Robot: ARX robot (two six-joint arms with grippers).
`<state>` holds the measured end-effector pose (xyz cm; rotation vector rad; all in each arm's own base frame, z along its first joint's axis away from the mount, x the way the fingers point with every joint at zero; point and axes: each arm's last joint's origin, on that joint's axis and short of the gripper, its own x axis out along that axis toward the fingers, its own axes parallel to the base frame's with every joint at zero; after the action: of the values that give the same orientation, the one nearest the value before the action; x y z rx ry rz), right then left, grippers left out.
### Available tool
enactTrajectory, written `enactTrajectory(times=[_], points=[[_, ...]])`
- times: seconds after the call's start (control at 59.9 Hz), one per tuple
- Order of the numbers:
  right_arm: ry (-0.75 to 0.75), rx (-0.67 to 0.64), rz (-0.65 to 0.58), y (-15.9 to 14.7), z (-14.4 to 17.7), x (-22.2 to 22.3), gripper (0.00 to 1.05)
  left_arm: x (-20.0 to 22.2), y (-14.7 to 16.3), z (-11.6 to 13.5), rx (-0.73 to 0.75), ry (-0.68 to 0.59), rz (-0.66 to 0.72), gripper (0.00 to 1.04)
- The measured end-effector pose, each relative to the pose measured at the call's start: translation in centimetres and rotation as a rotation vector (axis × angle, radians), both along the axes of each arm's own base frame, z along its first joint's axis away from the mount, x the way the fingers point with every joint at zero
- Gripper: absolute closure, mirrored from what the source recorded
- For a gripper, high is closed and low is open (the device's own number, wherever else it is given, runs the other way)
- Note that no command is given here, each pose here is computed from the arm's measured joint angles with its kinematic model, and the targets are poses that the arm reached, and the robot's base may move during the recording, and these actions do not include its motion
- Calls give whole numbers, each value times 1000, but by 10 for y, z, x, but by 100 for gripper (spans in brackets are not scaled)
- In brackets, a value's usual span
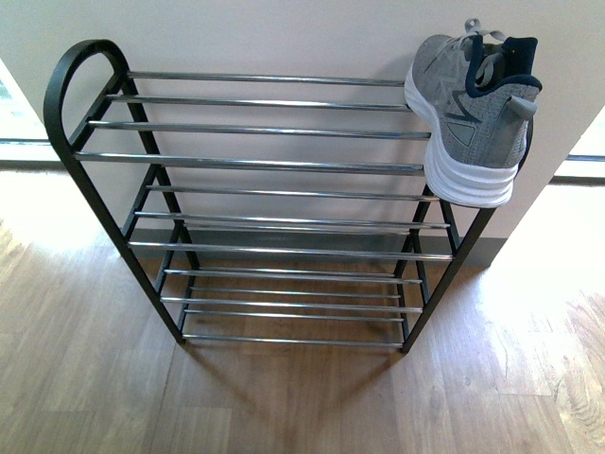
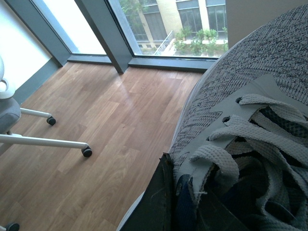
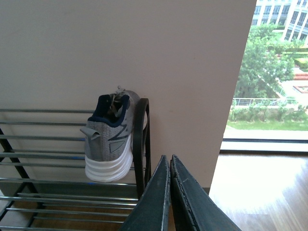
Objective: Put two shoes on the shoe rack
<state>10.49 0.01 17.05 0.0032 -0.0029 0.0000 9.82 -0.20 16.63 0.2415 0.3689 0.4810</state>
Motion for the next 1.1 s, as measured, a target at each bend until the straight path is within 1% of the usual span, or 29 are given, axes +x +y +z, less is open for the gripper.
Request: enactTrajectory(times=[0.033,0.1,0.234,0.251,0.317,0.368,0.418,0.468,0.501,0.551,0.585,0.702,0.735,0.768,0.802,0.869,0.885,0.902,0.935,1.019,1.103], points=[[16,0,-1,0,-3,-5,103,0,0,0,0,0,-1,104],[-11,0,1,0,-1,-8,103,0,0,0,0,0,0,104],[-14,0,1,0,-1,-8,103,0,0,0,0,0,0,104],[-14,0,1,0,-1,-8,101,0,0,0,0,0,0,104],[-14,-1,1,0,-1,-8,83,0,0,0,0,0,0,104],[-14,0,1,0,-1,-8,76,0,0,0,0,0,0,104],[-14,0,1,0,-1,-8,65,0,0,0,0,0,0,104],[-14,0,1,0,-1,-8,58,0,0,0,0,0,0,104],[-14,-1,1,0,-1,-8,51,0,0,0,0,0,0,104],[-14,0,3,0,-1,-8,44,0,0,0,0,0,1,104],[-14,-1,3,0,-1,-8,36,0,0,0,1,0,2,104],[-14,-1,3,0,-1,-8,18,0,0,0,4,-1,10,104],[-14,0,3,0,-1,-8,11,0,0,0,4,-1,11,104],[-15,0,0,0,-1,-8,8,0,0,0,3,-1,8,104],[-15,0,-1,0,-1,-8,9,0,0,1,7,-2,-10,104],[-13,0,-4,0,-1,-8,9,3,-2,5,36,-109,-197,104],[-14,0,-4,0,-1,-8,9,3,-2,7,51,-113,-222,104],[-14,0,-4,0,-1,-8,9,3,-5,12,53,-125,-290,104],[-14,0,-3,0,-1,-8,9,3,-8,20,49,-120,-328,104],[-14,0,-1,0,-1,-8,9,9,-13,47,-31,-121,-355,104],[-14,0,-2,0,-1,-8,9,28,-23,78,-200,-128,-346,104]])
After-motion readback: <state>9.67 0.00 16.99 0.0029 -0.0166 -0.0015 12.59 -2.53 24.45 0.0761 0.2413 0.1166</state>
